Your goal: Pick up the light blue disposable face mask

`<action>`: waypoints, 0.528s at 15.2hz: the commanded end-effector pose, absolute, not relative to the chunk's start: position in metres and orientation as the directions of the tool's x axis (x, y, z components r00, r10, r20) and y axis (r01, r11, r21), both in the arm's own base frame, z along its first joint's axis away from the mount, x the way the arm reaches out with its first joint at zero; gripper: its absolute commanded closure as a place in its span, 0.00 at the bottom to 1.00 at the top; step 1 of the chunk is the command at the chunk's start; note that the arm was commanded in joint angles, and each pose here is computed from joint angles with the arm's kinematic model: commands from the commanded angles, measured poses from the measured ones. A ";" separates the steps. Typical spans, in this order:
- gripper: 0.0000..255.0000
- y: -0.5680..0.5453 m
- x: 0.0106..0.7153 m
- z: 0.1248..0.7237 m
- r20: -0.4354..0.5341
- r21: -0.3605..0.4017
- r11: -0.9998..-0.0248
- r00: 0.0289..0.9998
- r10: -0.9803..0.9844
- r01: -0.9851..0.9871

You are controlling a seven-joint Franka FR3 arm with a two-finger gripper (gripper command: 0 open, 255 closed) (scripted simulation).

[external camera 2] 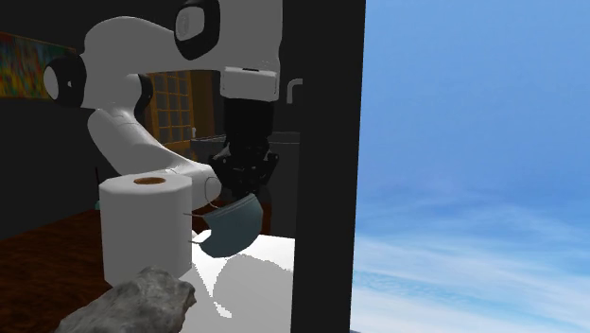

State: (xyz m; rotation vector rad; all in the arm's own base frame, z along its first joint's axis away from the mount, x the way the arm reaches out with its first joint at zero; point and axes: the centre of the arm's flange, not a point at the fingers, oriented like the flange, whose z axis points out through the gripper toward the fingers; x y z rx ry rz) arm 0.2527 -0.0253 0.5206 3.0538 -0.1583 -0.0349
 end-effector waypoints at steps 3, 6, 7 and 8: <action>1.00 -0.025 0.253 0.520 -0.019 0.084 -0.991 0.994 -0.104 -0.102; 1.00 -0.025 0.252 0.519 -0.019 0.084 -0.991 0.994 -0.104 -0.102; 1.00 -0.025 0.252 0.524 -0.019 0.084 -0.991 0.994 -0.104 -0.102; 1.00 -0.025 0.252 0.530 -0.019 0.084 -0.991 0.994 -0.104 -0.102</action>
